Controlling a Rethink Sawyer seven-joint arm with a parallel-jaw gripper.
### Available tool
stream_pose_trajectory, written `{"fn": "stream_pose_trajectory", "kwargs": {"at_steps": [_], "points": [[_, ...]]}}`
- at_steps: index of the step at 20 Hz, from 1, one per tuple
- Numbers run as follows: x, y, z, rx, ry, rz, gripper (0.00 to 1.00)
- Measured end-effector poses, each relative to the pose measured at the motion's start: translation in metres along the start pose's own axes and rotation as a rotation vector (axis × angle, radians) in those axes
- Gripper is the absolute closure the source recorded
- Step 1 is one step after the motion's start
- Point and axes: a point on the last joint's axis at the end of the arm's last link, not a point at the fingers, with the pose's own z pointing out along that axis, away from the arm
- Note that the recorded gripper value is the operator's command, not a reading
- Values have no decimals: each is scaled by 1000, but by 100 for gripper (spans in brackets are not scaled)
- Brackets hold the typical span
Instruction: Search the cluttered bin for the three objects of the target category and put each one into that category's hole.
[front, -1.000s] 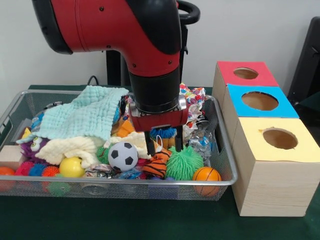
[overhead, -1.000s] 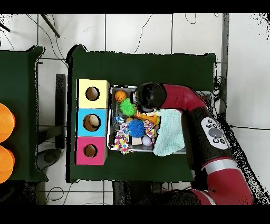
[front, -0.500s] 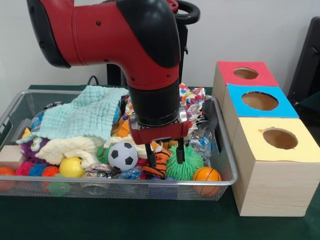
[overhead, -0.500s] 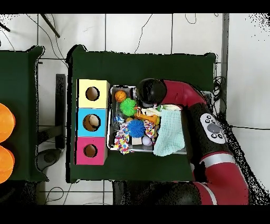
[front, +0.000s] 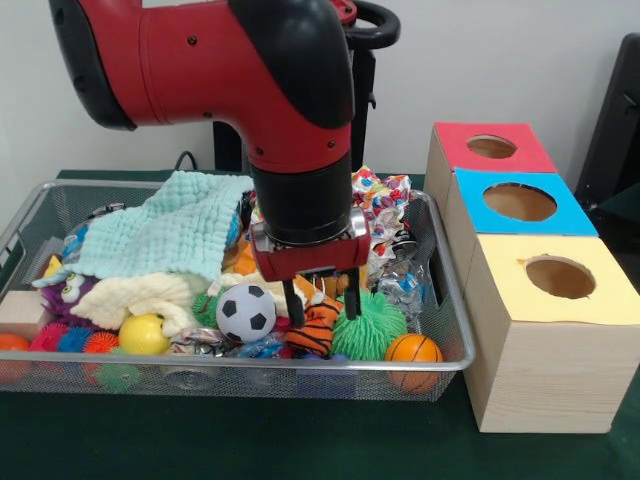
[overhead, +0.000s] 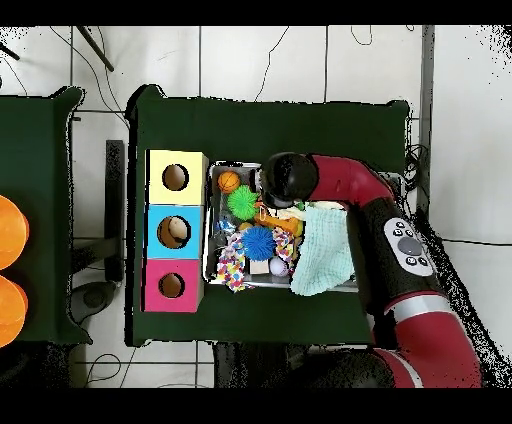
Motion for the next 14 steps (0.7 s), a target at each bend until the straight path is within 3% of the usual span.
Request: {"fn": "stream_pose_trajectory", "kwargs": {"at_steps": [5, 14], "points": [[29, -25, -1, 19, 5, -2, 0], [49, -31, 11, 15, -31, -20, 0]]}}
